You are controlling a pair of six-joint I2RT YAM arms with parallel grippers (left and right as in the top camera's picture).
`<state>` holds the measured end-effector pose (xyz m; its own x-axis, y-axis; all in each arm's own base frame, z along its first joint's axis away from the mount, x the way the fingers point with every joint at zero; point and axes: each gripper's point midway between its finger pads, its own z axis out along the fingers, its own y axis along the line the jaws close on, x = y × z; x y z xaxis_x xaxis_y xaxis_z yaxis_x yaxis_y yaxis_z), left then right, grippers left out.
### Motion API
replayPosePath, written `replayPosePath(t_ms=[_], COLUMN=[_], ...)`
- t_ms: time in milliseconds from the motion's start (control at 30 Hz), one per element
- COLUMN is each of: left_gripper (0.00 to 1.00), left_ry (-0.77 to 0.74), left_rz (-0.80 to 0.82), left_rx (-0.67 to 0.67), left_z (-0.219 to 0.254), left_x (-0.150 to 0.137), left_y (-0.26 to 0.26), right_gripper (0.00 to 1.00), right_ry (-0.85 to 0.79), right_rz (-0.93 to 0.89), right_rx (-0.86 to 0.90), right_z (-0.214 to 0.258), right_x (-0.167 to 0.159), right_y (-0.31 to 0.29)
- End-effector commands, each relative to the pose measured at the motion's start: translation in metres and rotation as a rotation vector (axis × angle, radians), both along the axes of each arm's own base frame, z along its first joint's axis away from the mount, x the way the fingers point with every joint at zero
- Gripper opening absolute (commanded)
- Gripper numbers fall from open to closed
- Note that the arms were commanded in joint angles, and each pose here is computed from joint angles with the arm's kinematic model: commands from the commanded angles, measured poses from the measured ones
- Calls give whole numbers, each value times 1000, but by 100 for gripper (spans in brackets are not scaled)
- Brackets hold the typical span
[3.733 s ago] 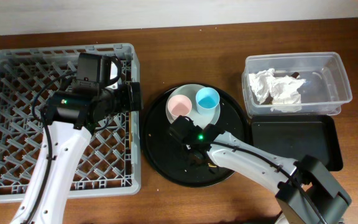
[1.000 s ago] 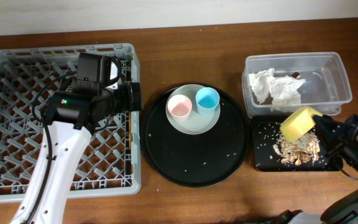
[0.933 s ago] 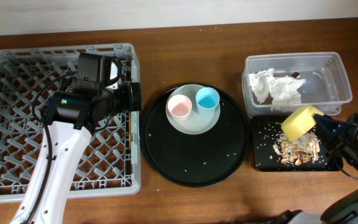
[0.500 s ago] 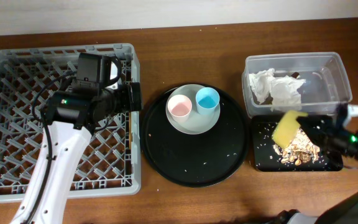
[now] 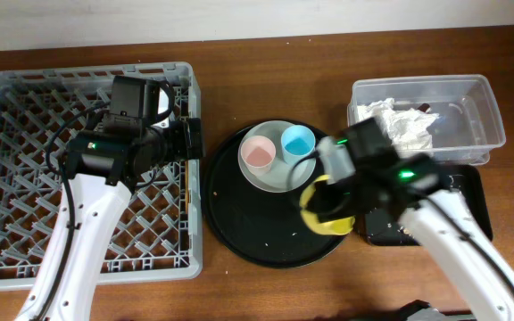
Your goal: Sort waste into correct bins and load items into the dishwasher rack
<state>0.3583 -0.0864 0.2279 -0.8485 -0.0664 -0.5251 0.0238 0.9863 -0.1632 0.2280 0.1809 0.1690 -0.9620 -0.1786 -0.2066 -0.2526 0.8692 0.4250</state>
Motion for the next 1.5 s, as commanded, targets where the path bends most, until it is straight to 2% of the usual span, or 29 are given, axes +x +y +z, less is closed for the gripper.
replayPosePath(t_ms=[0, 200, 233, 333, 433, 567, 633, 700, 867, 1100, 1167, 1233, 1300, 1367, 1467], left_gripper=[99, 99, 99, 100, 99, 99, 99, 99, 99, 99, 99, 99, 99, 99, 99], left_ry=[-6, -6, -6, -6, -6, -6, -6, -6, -6, -6, -6, -6, -6, -6, -6], left_rz=[7, 7, 7, 7, 7, 7, 7, 7, 7, 7, 7, 7, 7, 7, 7], left_rx=[-13, -13, -13, -13, -13, -13, -13, -13, -13, -13, -13, -13, -13, -13, -13], left_z=[3, 3, 3, 3, 3, 3, 3, 3, 3, 3, 3, 3, 3, 3, 3], left_x=[1, 1, 1, 1, 1, 1, 1, 1, 1, 1, 1, 1, 1, 1, 1], left_y=[-1, -1, -1, -1, -1, -1, -1, -1, -1, -1, -1, -1, -1, -1, -1], right_gripper=[4, 5, 9, 30, 37, 46, 49, 49, 44, 40, 32, 18, 16, 4, 4], right_ry=[19, 68, 68, 56, -27, -245, -327, -401, -509, -472, -460, -458, -468, -467, -497], right_rz=[2, 175, 180, 179, 207, 160, 144, 130, 237, 245, 248, 248, 245, 245, 235], right_rx=[-166, -243, -258, -266, -215, -225, -252, -260, -258, -327, -343, -343, -336, -337, -317], right_z=[-34, -92, -98, -100, -72, -20, -13, -9, -29, -87, -97, -99, -96, -96, -80], right_x=[-5, -20, -20, -16, -1, 47, 66, 85, 113, 133, 134, 134, 136, 136, 140], right_y=[21, 72, 73, 73, 81, 76, 72, 74, 97, 105, 104, 105, 106, 106, 110])
